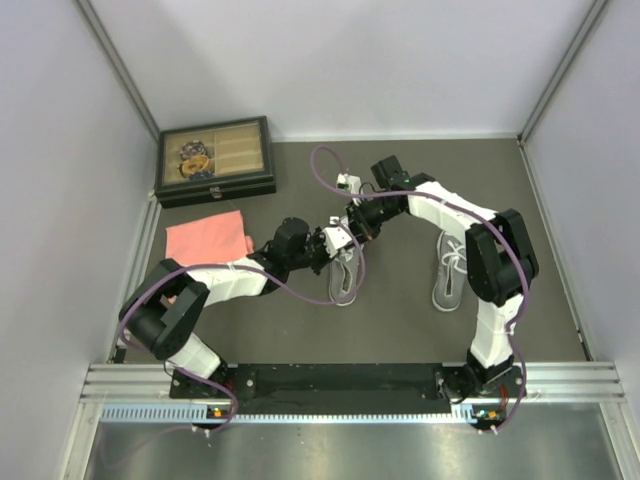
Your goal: Tie the shoes
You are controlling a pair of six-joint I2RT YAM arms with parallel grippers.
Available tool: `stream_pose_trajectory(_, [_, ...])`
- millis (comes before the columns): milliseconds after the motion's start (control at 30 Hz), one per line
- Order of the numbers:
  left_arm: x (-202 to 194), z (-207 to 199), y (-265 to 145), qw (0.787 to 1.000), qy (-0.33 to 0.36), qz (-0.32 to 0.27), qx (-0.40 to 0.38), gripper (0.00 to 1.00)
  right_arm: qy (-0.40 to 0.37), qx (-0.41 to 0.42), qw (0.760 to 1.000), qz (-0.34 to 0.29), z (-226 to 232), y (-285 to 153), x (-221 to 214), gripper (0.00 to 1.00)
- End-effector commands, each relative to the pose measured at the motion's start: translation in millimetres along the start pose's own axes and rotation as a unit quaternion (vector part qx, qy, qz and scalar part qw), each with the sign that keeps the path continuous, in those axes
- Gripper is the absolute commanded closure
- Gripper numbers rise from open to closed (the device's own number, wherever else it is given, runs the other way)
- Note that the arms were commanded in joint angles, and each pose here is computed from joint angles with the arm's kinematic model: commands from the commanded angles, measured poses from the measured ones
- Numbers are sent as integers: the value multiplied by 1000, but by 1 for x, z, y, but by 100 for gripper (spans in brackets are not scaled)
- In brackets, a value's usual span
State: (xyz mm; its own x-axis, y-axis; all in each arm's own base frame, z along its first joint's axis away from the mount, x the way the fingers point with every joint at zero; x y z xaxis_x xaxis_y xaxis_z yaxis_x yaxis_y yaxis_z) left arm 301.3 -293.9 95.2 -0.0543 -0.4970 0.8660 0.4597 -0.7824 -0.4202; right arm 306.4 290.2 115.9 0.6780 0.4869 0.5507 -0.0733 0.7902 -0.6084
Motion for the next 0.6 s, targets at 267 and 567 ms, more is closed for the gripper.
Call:
stream_pose_trajectory(267, [33,9,10,997,33,-70,22,100,14,44,998,-44,23,-13,27,100])
stream_pose_trajectory(567, [38,-5,13,991,64,-116,15,100,57,52,996,-46,19,-21,30,84])
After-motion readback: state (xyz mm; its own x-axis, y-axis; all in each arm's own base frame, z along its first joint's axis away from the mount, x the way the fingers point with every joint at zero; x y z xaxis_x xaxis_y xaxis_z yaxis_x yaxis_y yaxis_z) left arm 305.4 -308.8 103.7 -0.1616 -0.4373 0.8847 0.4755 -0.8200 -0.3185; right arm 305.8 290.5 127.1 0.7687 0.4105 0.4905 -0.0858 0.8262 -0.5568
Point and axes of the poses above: each gripper's point midway between its finger pads, its own y axis out along the fingers, its own z axis along the line the jaws close on, x = y × z, the point moved 1 cm from there along -y, back along the fingers, and after that the axes turned 5 degrees about y, right-handed, at the moved point
